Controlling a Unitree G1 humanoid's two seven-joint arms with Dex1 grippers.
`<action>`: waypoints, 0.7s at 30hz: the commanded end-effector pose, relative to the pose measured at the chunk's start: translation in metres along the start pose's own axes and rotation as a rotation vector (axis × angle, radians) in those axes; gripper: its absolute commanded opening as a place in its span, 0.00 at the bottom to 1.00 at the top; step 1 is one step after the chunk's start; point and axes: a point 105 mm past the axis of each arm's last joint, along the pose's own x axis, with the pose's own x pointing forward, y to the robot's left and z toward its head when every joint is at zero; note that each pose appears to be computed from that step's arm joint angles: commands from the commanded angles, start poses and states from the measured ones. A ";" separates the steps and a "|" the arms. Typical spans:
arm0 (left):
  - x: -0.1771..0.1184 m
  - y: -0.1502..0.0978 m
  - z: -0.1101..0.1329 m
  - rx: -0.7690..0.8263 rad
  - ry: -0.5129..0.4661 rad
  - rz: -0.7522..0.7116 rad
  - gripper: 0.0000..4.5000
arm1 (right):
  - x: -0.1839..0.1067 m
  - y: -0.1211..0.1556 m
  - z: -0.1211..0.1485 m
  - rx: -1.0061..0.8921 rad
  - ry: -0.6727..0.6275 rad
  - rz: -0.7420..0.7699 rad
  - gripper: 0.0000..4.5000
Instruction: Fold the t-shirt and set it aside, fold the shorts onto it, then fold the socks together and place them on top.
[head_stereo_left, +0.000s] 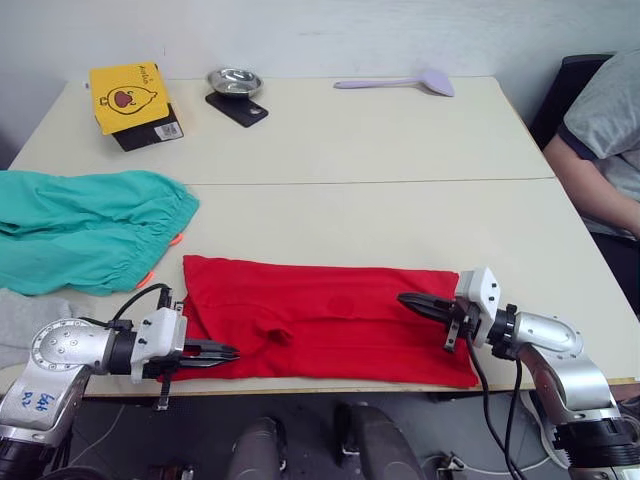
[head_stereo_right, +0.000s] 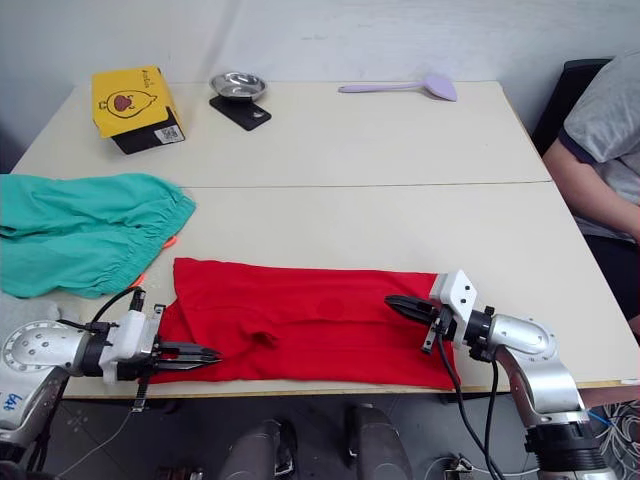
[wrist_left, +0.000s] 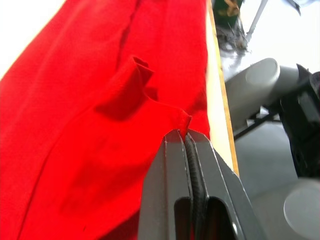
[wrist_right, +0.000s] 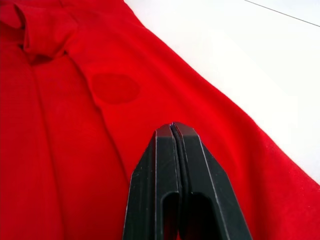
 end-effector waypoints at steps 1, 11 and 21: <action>-0.007 -0.002 0.004 0.029 0.041 -0.009 0.00 | 0.001 0.004 0.002 -0.008 -0.012 0.014 0.00; 0.000 -0.002 0.003 0.129 0.031 -0.007 0.35 | 0.002 0.003 0.001 -0.009 -0.016 0.014 0.00; -0.001 -0.001 -0.007 0.155 0.051 -0.002 0.31 | 0.003 0.002 0.002 -0.007 -0.020 0.002 0.00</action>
